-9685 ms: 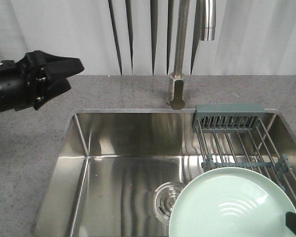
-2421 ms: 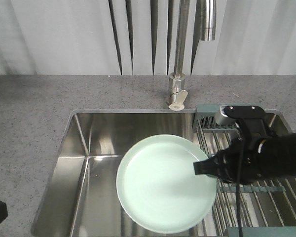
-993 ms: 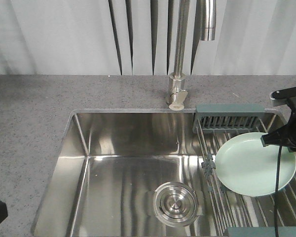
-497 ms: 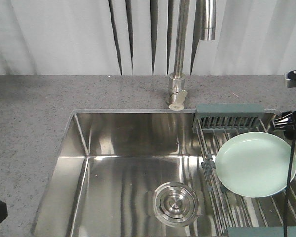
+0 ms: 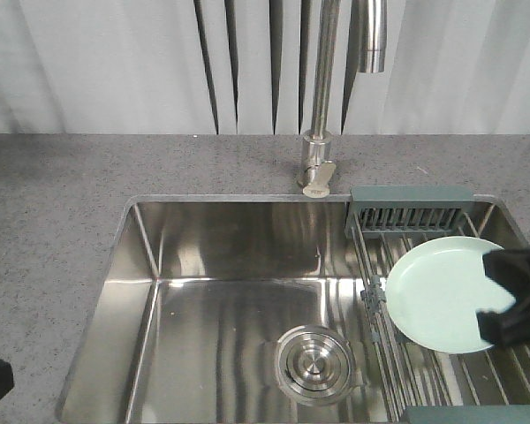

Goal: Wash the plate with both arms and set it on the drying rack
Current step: 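Lower the plate onto the rack and open the right gripper, then reach the left gripper toward the faucet handle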

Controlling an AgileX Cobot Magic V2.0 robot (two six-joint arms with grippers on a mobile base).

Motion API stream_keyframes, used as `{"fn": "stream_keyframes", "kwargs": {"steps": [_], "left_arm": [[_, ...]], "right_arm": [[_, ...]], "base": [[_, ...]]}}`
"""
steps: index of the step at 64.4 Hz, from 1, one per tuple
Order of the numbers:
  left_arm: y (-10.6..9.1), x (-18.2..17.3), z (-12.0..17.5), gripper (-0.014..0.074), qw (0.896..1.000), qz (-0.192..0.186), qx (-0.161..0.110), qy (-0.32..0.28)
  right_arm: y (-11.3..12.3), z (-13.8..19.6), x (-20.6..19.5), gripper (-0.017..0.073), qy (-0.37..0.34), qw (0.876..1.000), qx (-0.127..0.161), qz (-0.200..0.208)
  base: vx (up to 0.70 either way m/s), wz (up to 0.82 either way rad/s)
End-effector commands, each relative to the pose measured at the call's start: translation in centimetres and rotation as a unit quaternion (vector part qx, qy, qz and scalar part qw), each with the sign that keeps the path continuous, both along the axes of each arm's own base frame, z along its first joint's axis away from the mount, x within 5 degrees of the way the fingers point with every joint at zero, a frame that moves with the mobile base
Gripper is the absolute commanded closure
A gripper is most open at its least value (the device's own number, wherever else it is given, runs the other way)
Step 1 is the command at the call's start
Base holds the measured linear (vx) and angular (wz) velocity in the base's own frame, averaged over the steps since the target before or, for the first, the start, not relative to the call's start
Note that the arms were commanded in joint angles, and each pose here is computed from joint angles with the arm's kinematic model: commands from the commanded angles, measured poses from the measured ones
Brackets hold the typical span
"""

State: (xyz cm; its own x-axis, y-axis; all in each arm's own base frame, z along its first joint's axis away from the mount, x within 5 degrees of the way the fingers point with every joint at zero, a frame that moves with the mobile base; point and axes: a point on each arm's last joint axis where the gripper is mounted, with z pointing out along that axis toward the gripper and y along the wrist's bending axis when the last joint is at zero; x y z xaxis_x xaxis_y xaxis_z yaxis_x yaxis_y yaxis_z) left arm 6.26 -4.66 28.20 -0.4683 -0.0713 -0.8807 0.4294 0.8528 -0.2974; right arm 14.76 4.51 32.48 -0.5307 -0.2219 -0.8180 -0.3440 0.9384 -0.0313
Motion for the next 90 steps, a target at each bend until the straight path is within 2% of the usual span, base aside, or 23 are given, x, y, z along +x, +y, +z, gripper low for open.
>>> {"fn": "stream_keyframes", "kwargs": {"steps": [1,10,16,24,29,34,39,44,49,57,66,75,81,90], "left_arm": [[0.0,0.3,1.1,0.0598,0.999,0.011,-0.028,-0.020],[0.0,0.3,1.2,0.0598,0.999,0.013,-0.036,-0.021],[0.1,0.6,1.6,0.0598,0.998,0.027,-0.055,-0.033],[0.2,2.1,2.1,0.0598,0.992,0.058,-0.112,-0.027],[-0.1,3.6,1.7,0.0598,0.985,0.065,-0.158,0.019],[-0.5,5.1,1.1,0.0598,0.978,0.063,-0.188,0.065],[-1.0,6.9,0.4,0.0598,0.972,0.056,-0.206,0.099],[-1.4,8.3,0.2,0.0598,0.966,0.039,-0.230,0.109],[-2.1,10.1,1.2,0.0598,0.964,0.001,-0.249,0.096],[-3.0,13.9,3.6,0.0598,0.951,-0.041,-0.294,0.082],[-4.7,18.3,4.0,0.0598,0.941,-0.089,-0.305,0.114],[-8.3,21.7,2.9,0.0598,0.928,-0.133,-0.310,0.161],[-11.1,23.8,1.7,0.0598,0.922,-0.157,-0.301,0.186],[-14.3,26.4,0.0,0.0598,0.916,-0.175,-0.295,0.210]], "right_arm": [[-0.4,-0.8,-2.1,0.0569,-0.071,0.997,0.031,-0.001],[-1.2,-4.6,-4.7,0.0569,-0.069,0.997,0.030,-0.003],[-1.5,-5.8,-5.7,0.0569,-0.076,0.997,0.027,-0.002],[-1.7,-6.0,-6.3,0.0569,-0.090,0.996,0.028,-0.002],[-1.7,-6.0,-6.4,0.0569,-0.089,0.996,0.028,-0.002],[-1.7,-6.1,-6.4,0.0569,-0.087,0.996,0.027,-0.002],[-1.7,-6.1,-6.4,0.0569,-0.083,0.996,0.026,-0.001],[-1.7,-6.2,-6.4,0.0569,-0.082,0.996,0.026,-0.001],[-1.7,-6.2,-6.4,0.0569,-0.080,0.996,0.026,-0.001],[-1.7,-6.2,-6.5,0.0569,-0.079,0.997,0.026,-0.001],[-1.7,-6.5,-6.6,0.0569,-0.064,0.998,0.022,0.000],[-1.7,-6.6,-6.6,0.0569,-0.059,0.998,0.019,0.001],[-1.8,-6.6,-6.6,0.0569,-0.059,0.998,0.018,0.001],[-1.8,-6.6,-6.6,0.0569,-0.059,0.998,0.018,0.001]], "base": [[0.00,0.00],[0.00,0.00],[0.00,0.00],[0.00,0.00],[0.00,0.00],[0.00,0.00],[0.00,0.00],[0.00,0.00],[0.00,0.00],[0.00,0.00],[0.00,0.00],[0.00,0.00],[0.00,0.00],[0.00,0.00]]}}
